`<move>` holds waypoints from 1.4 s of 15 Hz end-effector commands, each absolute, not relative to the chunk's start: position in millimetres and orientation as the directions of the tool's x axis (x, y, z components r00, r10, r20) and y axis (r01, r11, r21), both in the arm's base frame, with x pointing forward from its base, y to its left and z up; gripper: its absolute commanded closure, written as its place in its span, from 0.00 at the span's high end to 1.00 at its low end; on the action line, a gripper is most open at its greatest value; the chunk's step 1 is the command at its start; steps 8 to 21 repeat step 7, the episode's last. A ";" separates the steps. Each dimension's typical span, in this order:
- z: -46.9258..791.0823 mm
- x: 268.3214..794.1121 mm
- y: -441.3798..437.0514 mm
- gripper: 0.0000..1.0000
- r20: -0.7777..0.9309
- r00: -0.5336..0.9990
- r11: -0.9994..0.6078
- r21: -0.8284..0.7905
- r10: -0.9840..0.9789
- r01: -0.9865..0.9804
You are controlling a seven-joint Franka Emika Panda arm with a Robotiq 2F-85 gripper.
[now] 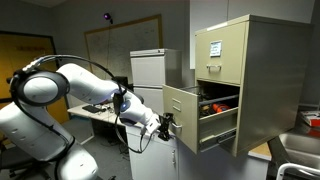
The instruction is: Open the bottom drawer on the beige filing cabinet
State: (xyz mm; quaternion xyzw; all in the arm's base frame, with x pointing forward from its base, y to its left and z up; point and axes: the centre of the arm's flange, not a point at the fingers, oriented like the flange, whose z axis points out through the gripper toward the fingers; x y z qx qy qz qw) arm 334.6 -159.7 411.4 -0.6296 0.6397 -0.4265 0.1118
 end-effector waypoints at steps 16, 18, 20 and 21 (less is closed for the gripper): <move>469.5 290.4 -140.9 1.00 0.513 -0.331 -0.203 -0.732 -0.792 -0.650; 469.5 290.4 -140.9 1.00 0.513 -0.331 -0.203 -0.732 -0.792 -0.650; 469.5 290.4 -140.9 1.00 0.513 -0.331 -0.203 -0.732 -0.792 -0.650; 469.5 290.4 -140.9 1.00 0.513 -0.331 -0.203 -0.732 -0.792 -0.650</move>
